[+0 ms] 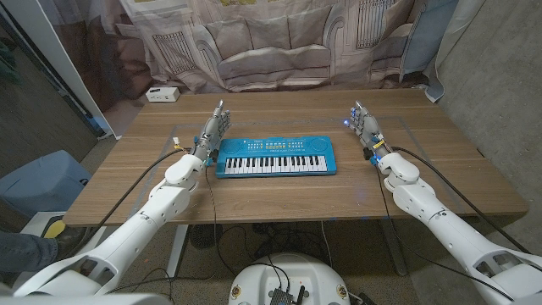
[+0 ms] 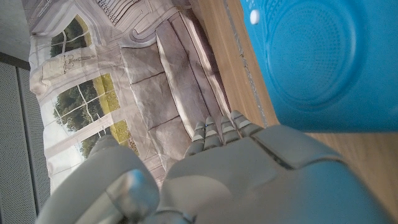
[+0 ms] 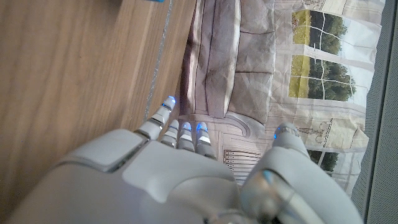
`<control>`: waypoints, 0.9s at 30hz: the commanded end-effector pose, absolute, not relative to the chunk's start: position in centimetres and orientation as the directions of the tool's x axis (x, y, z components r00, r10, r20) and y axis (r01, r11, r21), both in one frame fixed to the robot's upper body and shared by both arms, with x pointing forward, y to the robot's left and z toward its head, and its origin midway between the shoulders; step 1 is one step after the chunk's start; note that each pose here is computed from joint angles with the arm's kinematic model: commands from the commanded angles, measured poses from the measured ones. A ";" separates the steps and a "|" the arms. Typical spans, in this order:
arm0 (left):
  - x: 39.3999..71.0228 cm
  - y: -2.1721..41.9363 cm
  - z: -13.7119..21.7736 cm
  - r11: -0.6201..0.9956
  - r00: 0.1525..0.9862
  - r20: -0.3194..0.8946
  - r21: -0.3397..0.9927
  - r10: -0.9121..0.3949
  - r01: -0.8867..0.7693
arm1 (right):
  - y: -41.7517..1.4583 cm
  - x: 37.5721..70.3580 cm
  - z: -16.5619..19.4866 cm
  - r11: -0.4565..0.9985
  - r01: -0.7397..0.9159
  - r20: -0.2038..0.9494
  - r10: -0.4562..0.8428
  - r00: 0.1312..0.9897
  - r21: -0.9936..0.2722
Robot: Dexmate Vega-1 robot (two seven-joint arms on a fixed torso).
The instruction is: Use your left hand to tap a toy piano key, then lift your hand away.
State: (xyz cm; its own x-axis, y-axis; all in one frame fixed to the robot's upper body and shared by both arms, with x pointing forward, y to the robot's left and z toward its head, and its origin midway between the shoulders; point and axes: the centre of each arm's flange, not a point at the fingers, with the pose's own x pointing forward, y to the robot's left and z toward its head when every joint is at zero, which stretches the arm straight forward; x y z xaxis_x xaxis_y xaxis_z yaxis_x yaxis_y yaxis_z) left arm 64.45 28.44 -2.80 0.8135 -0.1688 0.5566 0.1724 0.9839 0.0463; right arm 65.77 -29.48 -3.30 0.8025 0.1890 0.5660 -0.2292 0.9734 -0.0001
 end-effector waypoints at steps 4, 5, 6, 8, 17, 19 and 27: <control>61.8 28.5 -2.3 0.990 0.771 0.621 0.090 -0.143 0.111 | -29.7 65.8 -4.3 0.967 -0.254 0.602 0.193 0.775 0.016; 61.6 28.6 -2.2 0.989 0.768 0.624 0.098 -0.145 0.107 | -29.7 65.7 -4.2 0.967 -0.253 0.606 0.196 0.771 0.009; 61.5 28.7 -2.1 0.989 0.765 0.626 0.107 -0.147 0.103 | -29.6 65.5 -4.2 0.968 -0.250 0.611 0.189 0.769 0.016; 61.2 29.0 -1.9 0.987 0.759 0.632 0.124 -0.155 0.098 | -29.6 65.3 -4.1 0.969 -0.246 0.616 0.189 0.764 0.008; 60.2 29.5 -1.6 0.983 0.732 0.661 0.168 -0.164 0.069 | -29.2 64.9 -3.6 0.968 -0.251 0.624 0.207 0.754 -0.017; 60.1 29.5 -1.6 0.983 0.718 0.675 0.173 -0.169 0.069 | -29.2 64.9 -3.7 0.968 -0.251 0.619 0.208 0.757 -0.019; 59.3 28.6 -2.7 0.983 0.656 0.735 0.173 -0.174 0.066 | -29.6 64.5 -3.6 0.970 -0.234 0.624 0.222 0.750 -0.065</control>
